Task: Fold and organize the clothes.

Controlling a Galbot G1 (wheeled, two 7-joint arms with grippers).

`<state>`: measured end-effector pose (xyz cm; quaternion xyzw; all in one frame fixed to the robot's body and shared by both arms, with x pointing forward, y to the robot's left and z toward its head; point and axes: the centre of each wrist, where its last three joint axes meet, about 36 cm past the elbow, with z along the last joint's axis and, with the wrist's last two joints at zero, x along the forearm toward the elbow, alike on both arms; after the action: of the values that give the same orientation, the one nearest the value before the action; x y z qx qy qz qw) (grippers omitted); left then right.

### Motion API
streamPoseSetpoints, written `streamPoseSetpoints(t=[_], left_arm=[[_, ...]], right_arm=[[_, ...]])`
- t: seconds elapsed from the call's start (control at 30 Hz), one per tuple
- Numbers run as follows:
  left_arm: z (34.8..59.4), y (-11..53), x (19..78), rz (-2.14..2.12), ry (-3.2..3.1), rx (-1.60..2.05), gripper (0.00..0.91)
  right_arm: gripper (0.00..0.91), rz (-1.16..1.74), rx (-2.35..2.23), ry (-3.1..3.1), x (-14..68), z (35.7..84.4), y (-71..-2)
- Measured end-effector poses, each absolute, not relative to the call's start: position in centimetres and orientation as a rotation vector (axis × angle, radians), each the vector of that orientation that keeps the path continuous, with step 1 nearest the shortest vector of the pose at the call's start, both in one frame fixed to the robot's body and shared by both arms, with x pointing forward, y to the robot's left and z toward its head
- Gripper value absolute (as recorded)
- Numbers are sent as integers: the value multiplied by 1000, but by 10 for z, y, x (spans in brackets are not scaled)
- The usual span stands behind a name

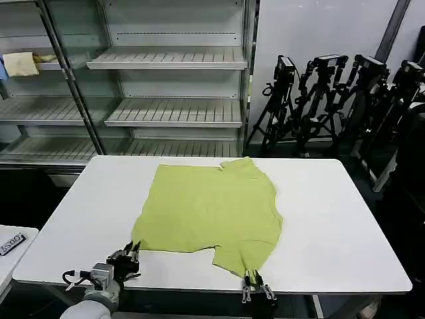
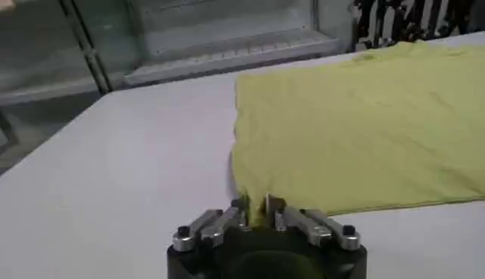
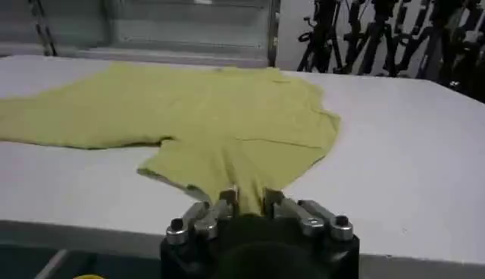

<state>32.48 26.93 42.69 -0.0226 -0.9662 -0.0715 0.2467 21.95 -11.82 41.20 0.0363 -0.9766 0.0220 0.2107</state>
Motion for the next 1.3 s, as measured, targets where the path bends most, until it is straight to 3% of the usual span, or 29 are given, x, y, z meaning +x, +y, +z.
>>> streamPoseSetpoints(t=[0.9, 1.3], left_arm=[[480, 268, 289, -68, -2758, -128, 20], [496, 267, 288, 2, -2822, -187, 20]], right_arm=[[0, -29, 114, -2910, 195, 477, -155], [0, -51, 116, -2973, 220, 483, -167]])
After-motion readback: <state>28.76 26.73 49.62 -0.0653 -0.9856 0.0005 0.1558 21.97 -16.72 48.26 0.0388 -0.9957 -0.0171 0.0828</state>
